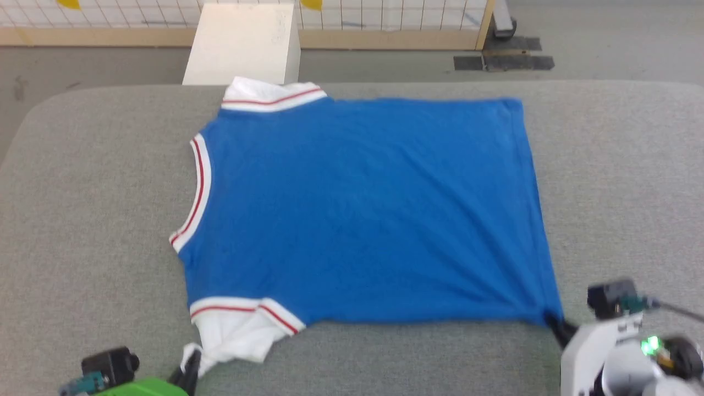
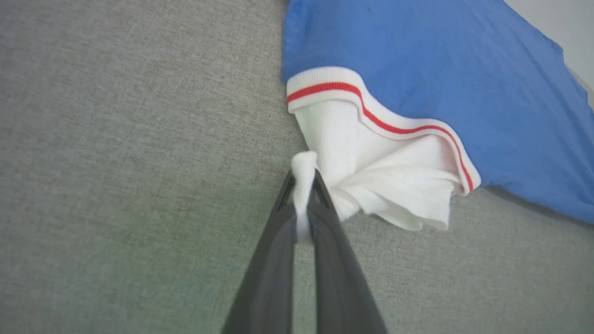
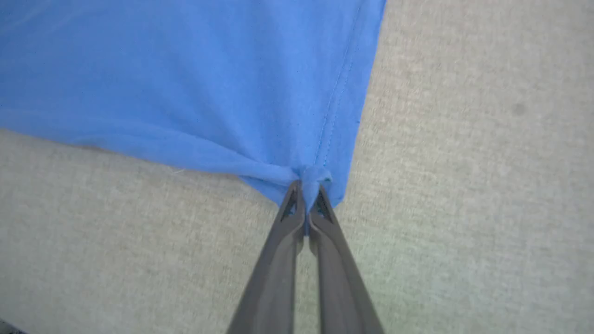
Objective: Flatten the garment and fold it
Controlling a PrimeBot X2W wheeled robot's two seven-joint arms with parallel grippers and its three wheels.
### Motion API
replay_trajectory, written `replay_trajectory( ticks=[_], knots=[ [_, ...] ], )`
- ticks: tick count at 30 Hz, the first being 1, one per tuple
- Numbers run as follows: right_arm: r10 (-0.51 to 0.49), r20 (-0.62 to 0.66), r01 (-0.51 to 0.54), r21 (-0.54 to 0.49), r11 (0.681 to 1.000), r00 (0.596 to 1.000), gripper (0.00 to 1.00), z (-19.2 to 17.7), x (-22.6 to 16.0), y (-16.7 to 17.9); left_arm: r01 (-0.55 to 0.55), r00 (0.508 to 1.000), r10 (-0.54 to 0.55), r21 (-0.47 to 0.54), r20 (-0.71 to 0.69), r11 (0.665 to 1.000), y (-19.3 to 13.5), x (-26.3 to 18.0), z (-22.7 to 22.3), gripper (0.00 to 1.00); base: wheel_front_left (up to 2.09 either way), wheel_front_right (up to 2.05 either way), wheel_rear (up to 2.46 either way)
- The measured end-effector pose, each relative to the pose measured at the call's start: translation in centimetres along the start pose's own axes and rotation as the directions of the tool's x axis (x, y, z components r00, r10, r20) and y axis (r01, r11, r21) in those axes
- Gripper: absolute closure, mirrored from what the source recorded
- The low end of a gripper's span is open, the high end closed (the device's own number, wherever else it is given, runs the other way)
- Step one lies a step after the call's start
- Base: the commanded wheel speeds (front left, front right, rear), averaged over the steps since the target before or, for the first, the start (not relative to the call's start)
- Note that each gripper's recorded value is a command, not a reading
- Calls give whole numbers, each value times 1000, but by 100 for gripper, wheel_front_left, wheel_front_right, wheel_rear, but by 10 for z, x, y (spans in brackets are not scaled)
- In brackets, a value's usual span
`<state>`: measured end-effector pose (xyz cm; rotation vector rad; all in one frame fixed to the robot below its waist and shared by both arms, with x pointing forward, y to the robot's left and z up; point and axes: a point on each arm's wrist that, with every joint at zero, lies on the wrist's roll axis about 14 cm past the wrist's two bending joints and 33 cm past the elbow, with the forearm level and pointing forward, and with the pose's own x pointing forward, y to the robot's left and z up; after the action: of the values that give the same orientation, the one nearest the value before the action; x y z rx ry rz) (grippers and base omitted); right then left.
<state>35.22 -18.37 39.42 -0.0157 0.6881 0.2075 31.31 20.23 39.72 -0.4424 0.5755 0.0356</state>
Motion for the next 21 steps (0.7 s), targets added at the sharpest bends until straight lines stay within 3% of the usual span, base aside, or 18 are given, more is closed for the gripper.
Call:
replay_trajectory(
  ticks=[4,7,12,21],
  knots=[
    [-21,-65,24,53,998,998,100,-29,-16,-1,-4,999,6,40,-46,999,0,-7,-19,100,0,0,0],
    [-67,-16,68,92,993,998,100,-28,-23,-10,-9,1000,11,101,-12,995,0,-8,-16,100,0,0,0],
    [-80,157,64,103,993,984,100,-5,-25,-4,-48,979,-6,261,203,964,-5,-6,17,100,0,0,0],
    [-57,305,45,48,998,951,100,32,-11,-1,-41,864,-175,412,472,910,-53,20,105,100,0,0,0]
  ],
)
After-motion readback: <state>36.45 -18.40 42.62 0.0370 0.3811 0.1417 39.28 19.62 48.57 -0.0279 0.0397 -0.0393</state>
